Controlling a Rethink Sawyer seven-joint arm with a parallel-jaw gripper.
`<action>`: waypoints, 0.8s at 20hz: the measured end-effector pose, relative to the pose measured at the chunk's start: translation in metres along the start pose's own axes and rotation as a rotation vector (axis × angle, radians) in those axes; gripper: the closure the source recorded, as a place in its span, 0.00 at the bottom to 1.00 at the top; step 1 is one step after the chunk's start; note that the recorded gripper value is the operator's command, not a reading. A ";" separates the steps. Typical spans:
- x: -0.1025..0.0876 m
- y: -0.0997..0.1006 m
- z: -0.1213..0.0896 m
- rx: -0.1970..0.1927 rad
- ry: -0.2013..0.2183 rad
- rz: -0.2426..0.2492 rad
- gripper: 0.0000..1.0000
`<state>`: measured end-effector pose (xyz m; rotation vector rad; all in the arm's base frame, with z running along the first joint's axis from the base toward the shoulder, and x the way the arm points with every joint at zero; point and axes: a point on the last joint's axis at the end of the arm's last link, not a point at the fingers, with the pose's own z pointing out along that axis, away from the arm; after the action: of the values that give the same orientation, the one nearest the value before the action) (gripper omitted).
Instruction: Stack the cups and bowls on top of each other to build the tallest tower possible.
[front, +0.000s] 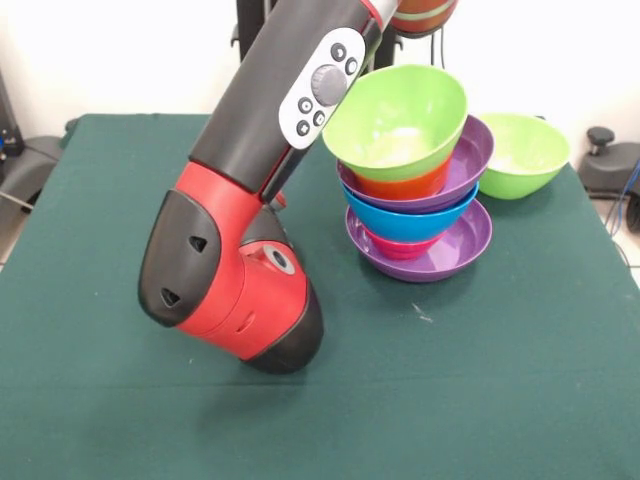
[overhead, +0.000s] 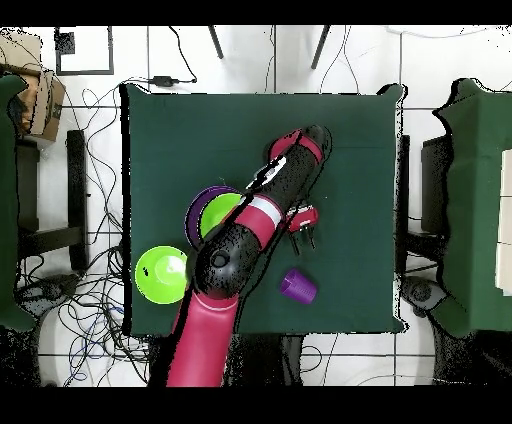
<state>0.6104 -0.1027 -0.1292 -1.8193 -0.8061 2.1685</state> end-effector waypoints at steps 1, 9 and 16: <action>0.000 -0.001 0.000 -0.001 -0.001 0.000 0.00; 0.009 -0.016 -0.004 -0.012 -0.012 0.006 0.00; 0.020 -0.038 -0.006 -0.019 -0.029 0.020 0.00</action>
<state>0.6040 -0.0596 -0.1273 -1.8163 -0.8214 2.2122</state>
